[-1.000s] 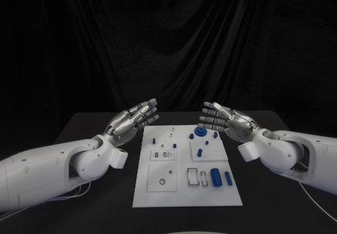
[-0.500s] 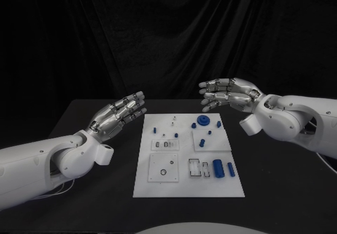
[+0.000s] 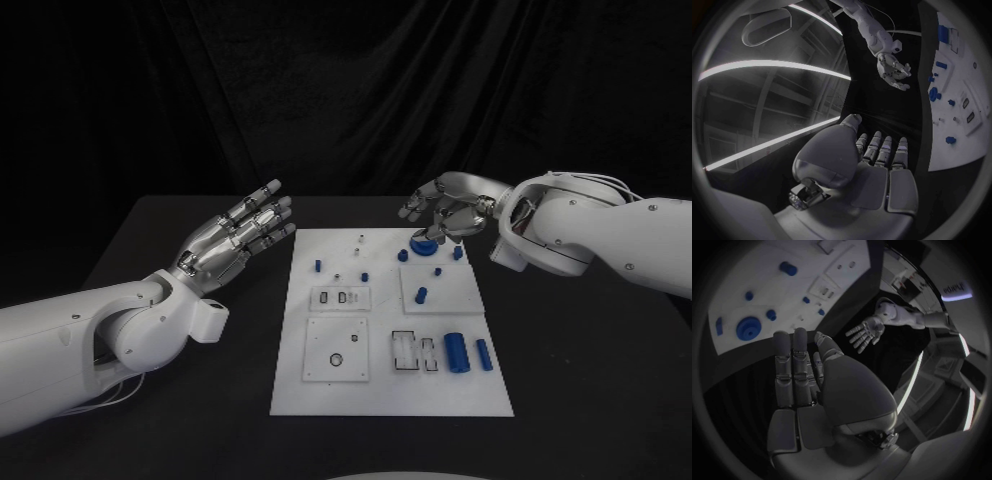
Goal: Assemble the parts on the task board
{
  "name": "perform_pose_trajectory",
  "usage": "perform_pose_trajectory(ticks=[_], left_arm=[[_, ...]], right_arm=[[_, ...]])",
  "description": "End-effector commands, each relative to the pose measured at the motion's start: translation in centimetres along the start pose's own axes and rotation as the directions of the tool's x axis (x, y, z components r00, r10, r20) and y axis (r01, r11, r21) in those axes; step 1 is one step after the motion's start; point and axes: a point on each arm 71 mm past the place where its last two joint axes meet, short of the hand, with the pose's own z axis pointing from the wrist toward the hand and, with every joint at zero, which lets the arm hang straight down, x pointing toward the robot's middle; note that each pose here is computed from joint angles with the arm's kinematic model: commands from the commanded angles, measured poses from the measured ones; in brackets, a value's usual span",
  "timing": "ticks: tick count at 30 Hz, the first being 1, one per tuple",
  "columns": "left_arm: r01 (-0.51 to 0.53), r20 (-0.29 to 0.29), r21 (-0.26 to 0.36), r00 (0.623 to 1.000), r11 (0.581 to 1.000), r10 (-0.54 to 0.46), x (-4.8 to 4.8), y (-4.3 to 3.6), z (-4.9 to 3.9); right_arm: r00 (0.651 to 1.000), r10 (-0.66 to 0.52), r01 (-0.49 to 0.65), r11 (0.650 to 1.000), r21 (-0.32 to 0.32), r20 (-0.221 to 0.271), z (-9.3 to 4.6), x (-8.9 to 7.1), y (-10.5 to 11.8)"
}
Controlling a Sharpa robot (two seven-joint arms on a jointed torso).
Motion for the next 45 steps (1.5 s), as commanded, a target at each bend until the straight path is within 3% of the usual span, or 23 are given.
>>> perform_pose_trajectory(ticks=[1,10,15,28,45], left_arm=[[-0.004,-0.007,0.101,1.0,0.995,0.005,0.16,-0.93,0.03],[0.013,-0.016,0.088,1.0,0.996,-0.011,0.65,-1.31,-0.82],[0.018,-0.021,0.086,1.0,0.996,-0.016,0.72,-1.32,-0.87],[0.023,-0.028,0.087,0.999,0.996,-0.021,0.71,-1.27,-0.8],[0.033,-0.04,0.078,0.999,0.996,-0.03,0.69,-1.15,-0.77]], right_arm=[[0.911,-0.41,0.406,0.911,0.078,0.049,0.4,-0.5,0.1],[0.788,-0.613,0.61,0.79,0.063,0.06,0.9,0.5,1.1],[0.757,-0.649,0.647,0.76,0.056,0.068,0.9,0.9,1.0],[0.755,-0.65,0.65,0.759,0.028,0.086,0.8,1.8,0.3],[0.763,-0.642,0.644,0.765,-0.005,0.073,1.6,3.5,-0.7]])
